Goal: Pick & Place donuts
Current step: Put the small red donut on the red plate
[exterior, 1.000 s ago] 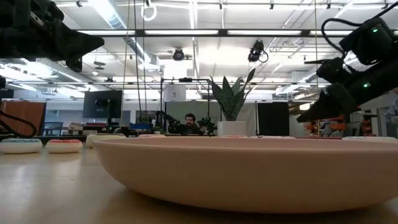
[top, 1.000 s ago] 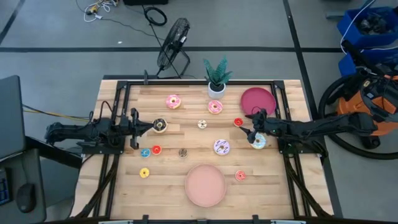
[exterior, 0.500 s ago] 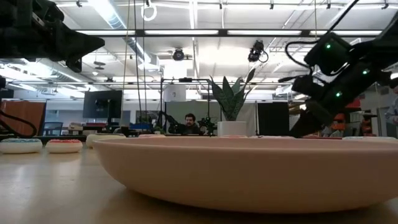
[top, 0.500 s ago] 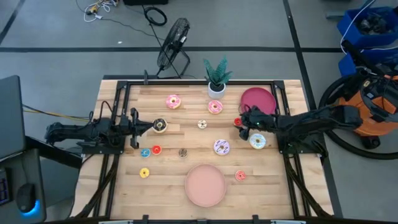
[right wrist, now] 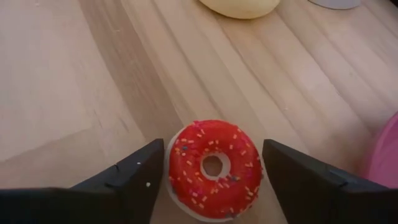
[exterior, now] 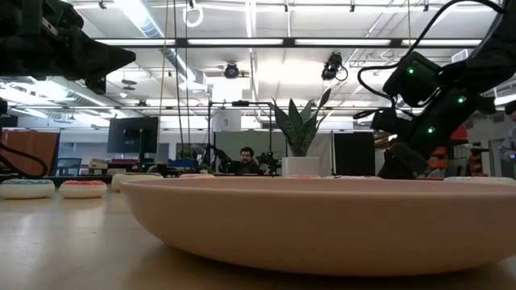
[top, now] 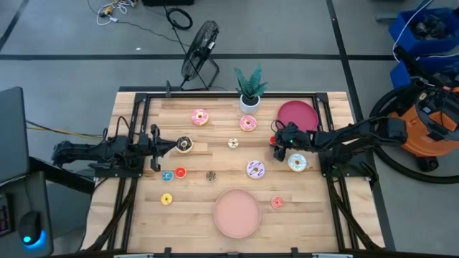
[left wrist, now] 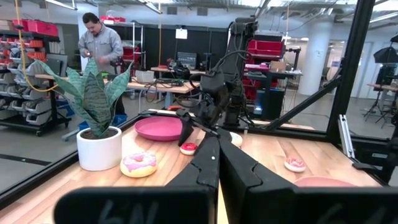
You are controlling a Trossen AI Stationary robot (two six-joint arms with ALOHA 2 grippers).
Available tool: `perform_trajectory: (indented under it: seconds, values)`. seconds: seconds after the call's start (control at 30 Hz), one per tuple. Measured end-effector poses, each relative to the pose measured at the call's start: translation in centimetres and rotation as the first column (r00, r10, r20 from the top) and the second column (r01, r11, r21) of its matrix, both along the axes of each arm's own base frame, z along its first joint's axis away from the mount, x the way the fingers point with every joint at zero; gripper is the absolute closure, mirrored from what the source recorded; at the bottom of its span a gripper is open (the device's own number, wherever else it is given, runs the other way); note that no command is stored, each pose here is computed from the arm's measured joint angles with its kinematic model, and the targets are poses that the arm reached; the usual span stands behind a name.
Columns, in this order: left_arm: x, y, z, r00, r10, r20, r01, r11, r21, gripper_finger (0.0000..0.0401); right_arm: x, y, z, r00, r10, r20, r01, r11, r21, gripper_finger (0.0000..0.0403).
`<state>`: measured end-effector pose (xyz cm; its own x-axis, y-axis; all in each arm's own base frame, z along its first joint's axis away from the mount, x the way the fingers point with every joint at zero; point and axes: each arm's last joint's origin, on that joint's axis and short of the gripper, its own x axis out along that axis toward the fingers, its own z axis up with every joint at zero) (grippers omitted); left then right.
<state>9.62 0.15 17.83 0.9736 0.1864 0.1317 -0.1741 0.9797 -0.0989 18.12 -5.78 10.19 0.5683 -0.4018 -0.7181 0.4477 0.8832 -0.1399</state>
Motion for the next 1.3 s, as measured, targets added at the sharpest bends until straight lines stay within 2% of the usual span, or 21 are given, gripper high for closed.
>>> perform_trajectory:
  seconds: [0.3, 0.43, 0.5, 0.57, 0.67, 0.87, 0.9, 1.03, 1.23, 1.3]
  values:
    - [0.0, 0.0, 0.0, 1.0, 0.0, 0.0, 0.0, 1.0, 0.0, 0.0389, -0.1, -0.1, 1.5, 0.996, -0.045, 0.078, 0.046, 0.999, -0.02, 0.0201]
    - [0.0, 0.0, -0.1, 1.0, -0.001, -0.006, 0.001, 1.0, -0.005, 0.0389, 0.3, -1.1, 3.7, 0.982, -0.165, 0.09, 0.171, 0.983, -0.063, 0.0214]
    - [0.0, 0.0, -0.1, 1.0, -0.001, -0.005, 0.001, 1.0, -0.006, 0.0389, 0.1, -1.9, 4.6, 0.959, -0.278, 0.056, 0.282, 0.954, -0.098, 0.0215]
    - [0.0, 0.0, -0.1, 1.0, -0.001, -0.005, 0.001, 1.0, -0.007, 0.0389, -0.2, -2.9, 5.3, 0.911, -0.41, 0.043, 0.412, 0.903, -0.118, 0.0216]
    - [0.0, 0.0, -0.1, 1.0, -0.001, -0.005, 0.001, 1.0, -0.008, 0.0389, -1.0, -4.4, 5.6, 0.827, -0.56, 0.046, 0.562, 0.823, -0.082, 0.0216]
    - [0.0, 0.0, -0.1, 1.0, -0.001, -0.005, 0.001, 1.0, -0.008, 0.0389, -2.4, -7.3, 5.0, 0.705, -0.706, 0.062, 0.709, 0.705, -0.036, 0.0216]
    - [0.0, 0.0, -0.1, 1.0, -0.001, -0.005, 0.001, 1.0, -0.008, 0.0389, -2.5, -7.8, 5.0, 0.694, -0.715, 0.079, 0.719, 0.695, -0.029, 0.0216]
    - [0.0, 0.0, -0.1, 1.0, -0.001, -0.005, 0.001, 1.0, -0.008, 0.0389, -2.7, -9.3, 4.7, 0.702, -0.705, 0.101, 0.707, 0.707, 0.019, 0.0216]
    - [0.0, 0.0, -0.1, 1.0, -0.001, -0.005, 0.001, 1.0, -0.008, 0.0389, -3.4, -10.5, 3.5, 0.661, -0.749, 0.05, 0.749, 0.662, 0.009, 0.0216]
    - [0.0, 0.0, -0.1, 1.0, -0.001, -0.005, 0.001, 1.0, -0.008, 0.0389, -3.1, -10.6, 3.6, 0.66, -0.75, 0.048, 0.751, 0.661, -0.001, 0.0215]
